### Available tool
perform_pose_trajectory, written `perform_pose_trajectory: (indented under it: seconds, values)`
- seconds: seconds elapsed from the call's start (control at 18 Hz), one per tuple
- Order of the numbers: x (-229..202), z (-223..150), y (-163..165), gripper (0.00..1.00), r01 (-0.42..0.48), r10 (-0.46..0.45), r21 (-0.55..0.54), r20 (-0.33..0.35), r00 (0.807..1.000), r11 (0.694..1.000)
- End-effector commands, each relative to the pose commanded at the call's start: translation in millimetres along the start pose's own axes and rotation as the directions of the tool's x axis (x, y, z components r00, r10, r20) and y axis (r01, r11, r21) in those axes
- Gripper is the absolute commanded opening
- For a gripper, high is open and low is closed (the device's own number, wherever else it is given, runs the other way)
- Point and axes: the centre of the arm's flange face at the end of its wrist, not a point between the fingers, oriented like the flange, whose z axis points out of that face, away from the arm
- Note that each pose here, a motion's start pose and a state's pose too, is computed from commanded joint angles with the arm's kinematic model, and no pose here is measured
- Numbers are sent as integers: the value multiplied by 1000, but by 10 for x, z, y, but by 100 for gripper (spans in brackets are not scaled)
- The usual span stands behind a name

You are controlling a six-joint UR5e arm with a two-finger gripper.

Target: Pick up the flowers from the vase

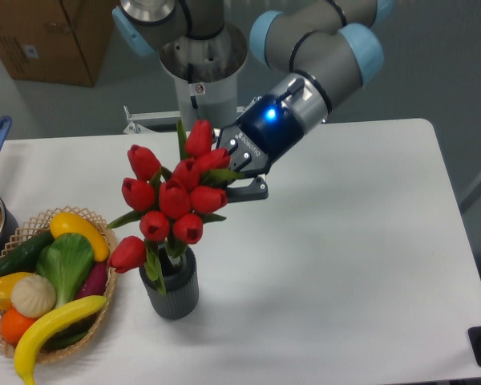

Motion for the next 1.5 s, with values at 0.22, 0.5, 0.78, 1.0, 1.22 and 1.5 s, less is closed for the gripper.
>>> perform_pose_trajectory:
  seconds: [0.22, 0.5, 0.78, 1.0, 1.22, 1.5]
  values:
    - [-91, -203, -140, 0, -23, 23, 0, 41, 999, 1000]
    - [-525, -1055, -78, 0, -15, 62, -164, 284, 957, 986]
    - [-904, -1576, 436, 0, 160, 63, -407, 482, 874, 899]
    - [-990, -1726, 580, 0, 258, 125, -554, 559, 820, 791]
    - [-1147, -1699, 788, 0, 334, 212, -732, 542, 813, 593]
    - [-1341, -1609, 1138, 0, 374, 186, -839, 472, 862, 396]
